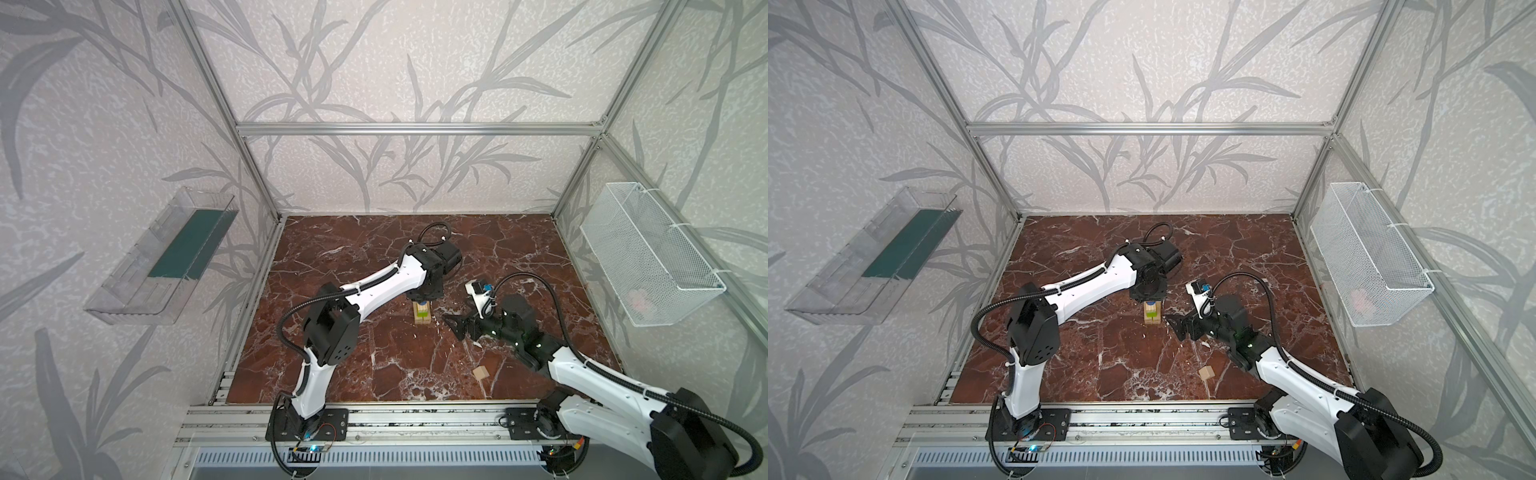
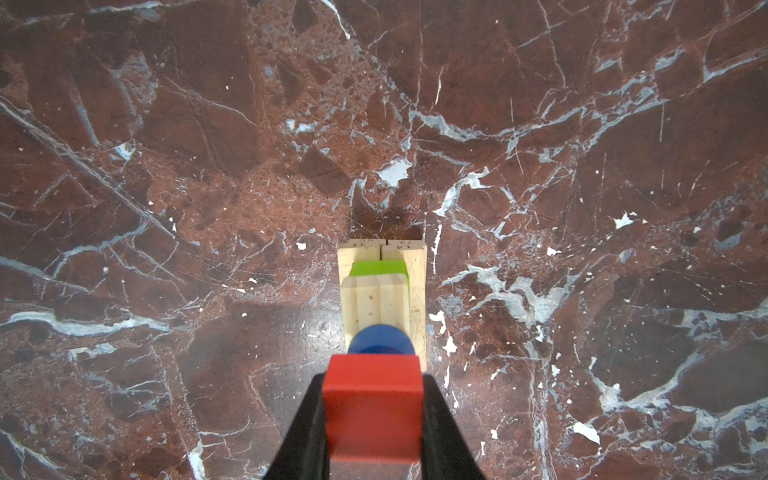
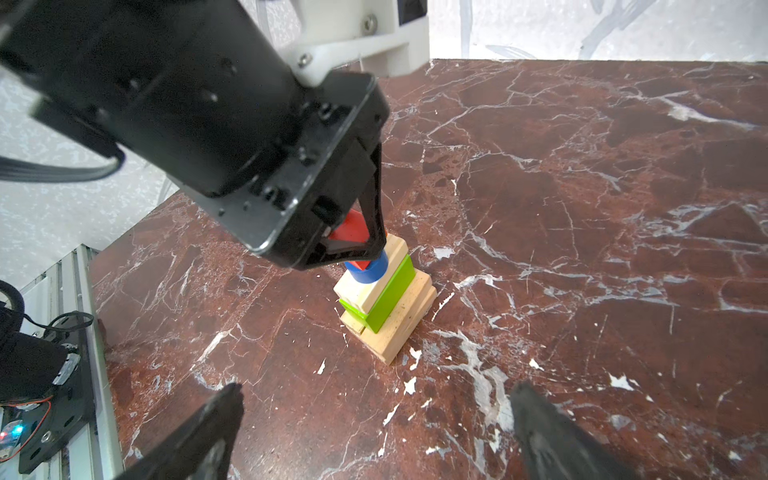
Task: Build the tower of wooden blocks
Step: 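Lower the red cube onto the blue cylinder with the left gripper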
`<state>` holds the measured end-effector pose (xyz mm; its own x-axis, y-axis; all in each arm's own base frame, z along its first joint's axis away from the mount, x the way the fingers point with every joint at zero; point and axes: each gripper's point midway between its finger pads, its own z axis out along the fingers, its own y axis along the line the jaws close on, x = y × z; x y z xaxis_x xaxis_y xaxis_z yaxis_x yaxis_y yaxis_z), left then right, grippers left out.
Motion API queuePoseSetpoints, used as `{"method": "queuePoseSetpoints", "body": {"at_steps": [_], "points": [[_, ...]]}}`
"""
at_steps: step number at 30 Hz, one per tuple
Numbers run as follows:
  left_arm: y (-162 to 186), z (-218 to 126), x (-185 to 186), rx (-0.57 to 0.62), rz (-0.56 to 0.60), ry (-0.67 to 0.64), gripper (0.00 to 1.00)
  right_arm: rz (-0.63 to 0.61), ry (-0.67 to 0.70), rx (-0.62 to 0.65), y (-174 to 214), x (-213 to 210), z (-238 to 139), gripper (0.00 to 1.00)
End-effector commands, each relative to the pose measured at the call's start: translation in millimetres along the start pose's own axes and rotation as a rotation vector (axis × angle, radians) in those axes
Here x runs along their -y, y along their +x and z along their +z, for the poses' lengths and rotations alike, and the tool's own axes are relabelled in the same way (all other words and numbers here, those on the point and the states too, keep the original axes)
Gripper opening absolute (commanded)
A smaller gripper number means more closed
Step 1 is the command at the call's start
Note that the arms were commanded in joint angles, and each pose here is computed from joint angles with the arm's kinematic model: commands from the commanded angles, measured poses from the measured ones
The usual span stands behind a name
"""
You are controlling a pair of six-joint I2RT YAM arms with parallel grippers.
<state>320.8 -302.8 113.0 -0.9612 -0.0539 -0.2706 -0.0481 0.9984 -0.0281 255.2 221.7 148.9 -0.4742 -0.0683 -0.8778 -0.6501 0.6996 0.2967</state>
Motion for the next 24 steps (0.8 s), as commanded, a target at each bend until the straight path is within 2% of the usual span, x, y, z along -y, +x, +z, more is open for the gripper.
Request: {"method": "queuePoseSetpoints", "body": {"at_steps": [1, 24], "points": [[-6.0, -1.5, -1.6, 0.021, 0.0, -0.024, 0.11, -0.007, 0.009, 0.027, -4.5, 0.9, -3.2, 0.99], [-6.2, 7.0, -1.7, 0.015, -0.003, -0.037, 0.18, -0.009, 0.017, 0.033, -5.5, 1.8, -4.3, 0.99]]}}
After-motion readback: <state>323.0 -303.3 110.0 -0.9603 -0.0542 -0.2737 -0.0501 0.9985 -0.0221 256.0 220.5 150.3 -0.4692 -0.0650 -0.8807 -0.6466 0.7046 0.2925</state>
